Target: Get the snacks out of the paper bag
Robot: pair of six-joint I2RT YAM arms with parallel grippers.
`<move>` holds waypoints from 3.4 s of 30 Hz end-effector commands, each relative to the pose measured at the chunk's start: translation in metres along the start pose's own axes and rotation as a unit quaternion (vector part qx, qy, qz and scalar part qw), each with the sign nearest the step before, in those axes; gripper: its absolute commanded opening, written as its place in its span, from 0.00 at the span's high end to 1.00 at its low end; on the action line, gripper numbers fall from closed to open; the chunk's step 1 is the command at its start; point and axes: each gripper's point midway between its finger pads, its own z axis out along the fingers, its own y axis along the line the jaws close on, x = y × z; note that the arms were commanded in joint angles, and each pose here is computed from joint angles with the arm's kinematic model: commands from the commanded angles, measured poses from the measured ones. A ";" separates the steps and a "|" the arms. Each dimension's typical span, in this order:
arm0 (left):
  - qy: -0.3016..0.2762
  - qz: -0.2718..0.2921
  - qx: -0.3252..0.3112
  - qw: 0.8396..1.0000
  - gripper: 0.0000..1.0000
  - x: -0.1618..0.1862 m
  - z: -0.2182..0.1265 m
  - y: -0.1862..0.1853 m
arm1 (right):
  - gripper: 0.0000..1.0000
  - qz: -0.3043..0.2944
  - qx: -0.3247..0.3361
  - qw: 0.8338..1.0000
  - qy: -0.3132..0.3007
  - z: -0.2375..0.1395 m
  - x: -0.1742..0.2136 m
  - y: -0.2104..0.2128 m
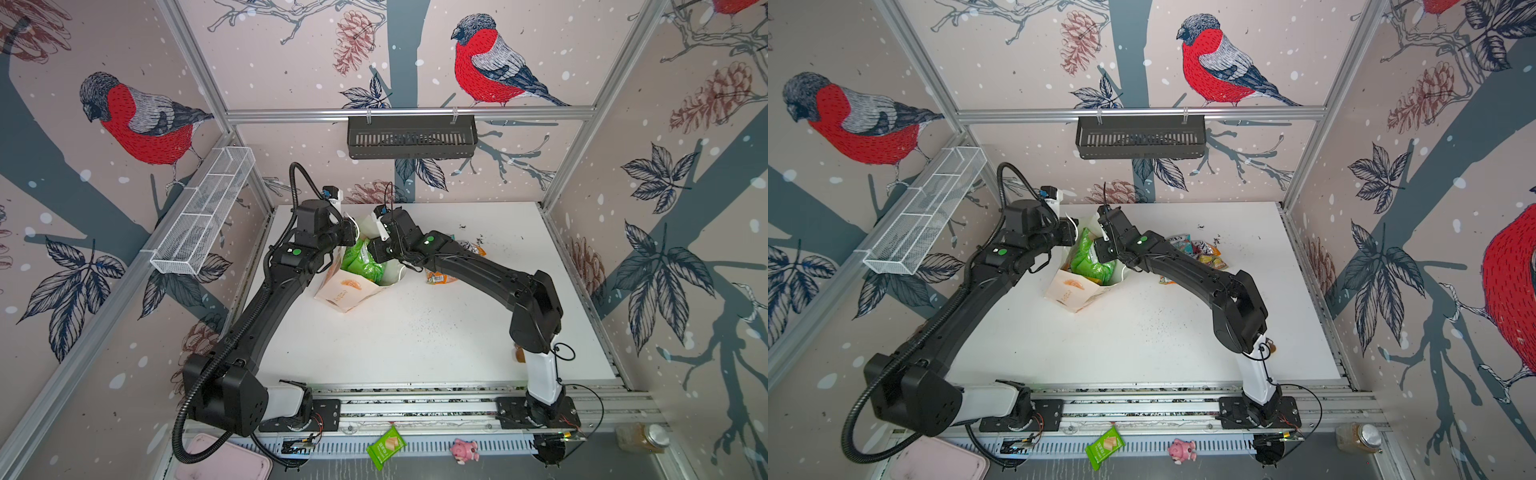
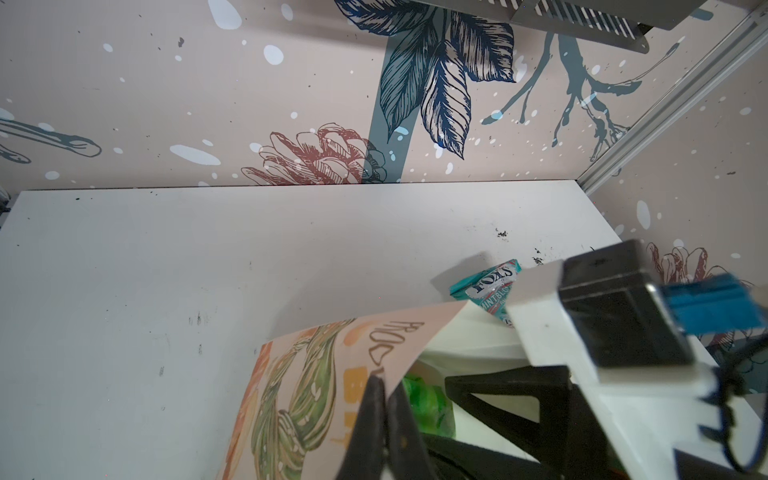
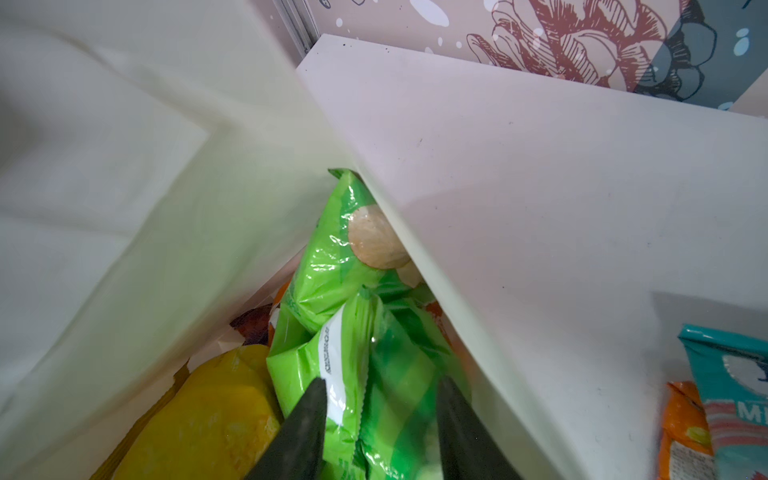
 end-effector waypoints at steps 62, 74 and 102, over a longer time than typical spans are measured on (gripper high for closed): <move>-0.019 0.099 0.102 0.990 1.00 0.000 -0.001 -0.036 | 0.53 -0.005 -0.052 0.990 -0.127 -0.009 0.052 0.027; -0.015 0.095 0.123 0.988 1.00 0.004 0.000 -0.047 | 0.29 0.031 0.039 0.979 -0.196 0.003 0.038 0.004; -0.008 0.068 0.134 0.989 1.00 0.005 0.003 -0.050 | 0.88 0.061 0.117 0.970 -0.206 0.034 0.037 -0.019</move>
